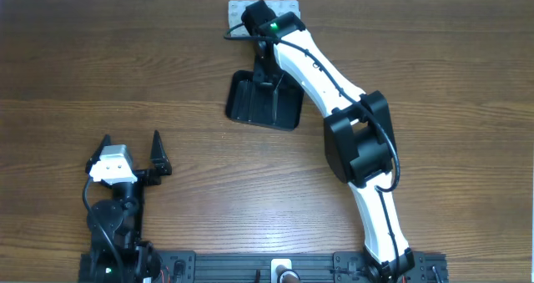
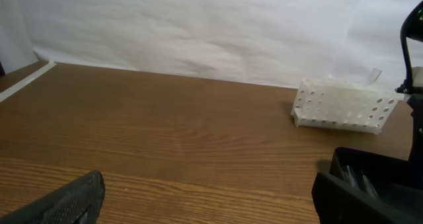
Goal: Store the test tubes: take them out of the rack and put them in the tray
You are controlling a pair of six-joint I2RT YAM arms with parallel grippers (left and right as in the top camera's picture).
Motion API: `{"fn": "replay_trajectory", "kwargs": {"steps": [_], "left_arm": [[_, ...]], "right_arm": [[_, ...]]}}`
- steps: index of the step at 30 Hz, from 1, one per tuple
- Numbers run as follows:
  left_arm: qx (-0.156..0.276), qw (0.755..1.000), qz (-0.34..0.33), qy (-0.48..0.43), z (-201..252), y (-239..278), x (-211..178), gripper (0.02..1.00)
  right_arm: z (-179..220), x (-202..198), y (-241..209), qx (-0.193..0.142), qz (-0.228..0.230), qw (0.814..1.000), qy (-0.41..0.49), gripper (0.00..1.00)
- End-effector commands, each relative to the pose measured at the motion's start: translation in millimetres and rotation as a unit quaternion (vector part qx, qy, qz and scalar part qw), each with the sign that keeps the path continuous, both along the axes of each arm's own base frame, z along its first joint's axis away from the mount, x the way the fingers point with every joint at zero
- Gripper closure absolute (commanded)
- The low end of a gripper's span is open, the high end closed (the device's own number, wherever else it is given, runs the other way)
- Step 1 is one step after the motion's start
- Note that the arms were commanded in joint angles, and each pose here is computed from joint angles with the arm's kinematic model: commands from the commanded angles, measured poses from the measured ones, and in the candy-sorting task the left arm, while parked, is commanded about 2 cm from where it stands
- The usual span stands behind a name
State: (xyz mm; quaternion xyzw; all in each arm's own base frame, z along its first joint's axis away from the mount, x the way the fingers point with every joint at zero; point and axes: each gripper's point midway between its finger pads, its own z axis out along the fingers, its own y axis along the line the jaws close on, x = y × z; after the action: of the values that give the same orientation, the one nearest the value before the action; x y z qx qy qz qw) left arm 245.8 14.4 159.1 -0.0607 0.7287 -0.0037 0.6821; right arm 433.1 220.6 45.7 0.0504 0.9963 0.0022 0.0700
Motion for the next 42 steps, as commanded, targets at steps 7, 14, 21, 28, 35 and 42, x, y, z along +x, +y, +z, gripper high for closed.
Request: {"fn": "replay_trajectory", "kwargs": {"steps": [7, 14, 21, 28, 35, 42], "left_arm": [[0.009, 1.0, -0.001, 0.0, -1, 0, 0, 0.023], [0.009, 1.0, -0.001, 0.0, -1, 0, 0, 0.02], [0.009, 1.0, -0.001, 0.0, -1, 0, 0, 0.02], [0.009, 1.0, -0.001, 0.0, -1, 0, 0, 0.02], [0.009, 1.0, -0.001, 0.0, -1, 0, 0, 0.02], [0.009, 1.0, -0.001, 0.0, -1, 0, 0, 0.02]], "right_arm": [[-22, 5, -7, -0.011, -0.011, 1.0, 0.014, 0.871], [-25, 6, -6, -0.011, -0.01, 1.0, 0.013, 0.869], [-25, 9, -8, -0.013, 0.001, 1.0, 0.01, 0.86], [-23, 16, -22, -0.052, 0.037, 0.998, -0.006, 0.862], [-23, 19, -27, -0.068, 0.065, 0.996, -0.01, 0.757], [-23, 15, -21, -0.057, 0.069, 0.996, -0.004, 0.606]]}}
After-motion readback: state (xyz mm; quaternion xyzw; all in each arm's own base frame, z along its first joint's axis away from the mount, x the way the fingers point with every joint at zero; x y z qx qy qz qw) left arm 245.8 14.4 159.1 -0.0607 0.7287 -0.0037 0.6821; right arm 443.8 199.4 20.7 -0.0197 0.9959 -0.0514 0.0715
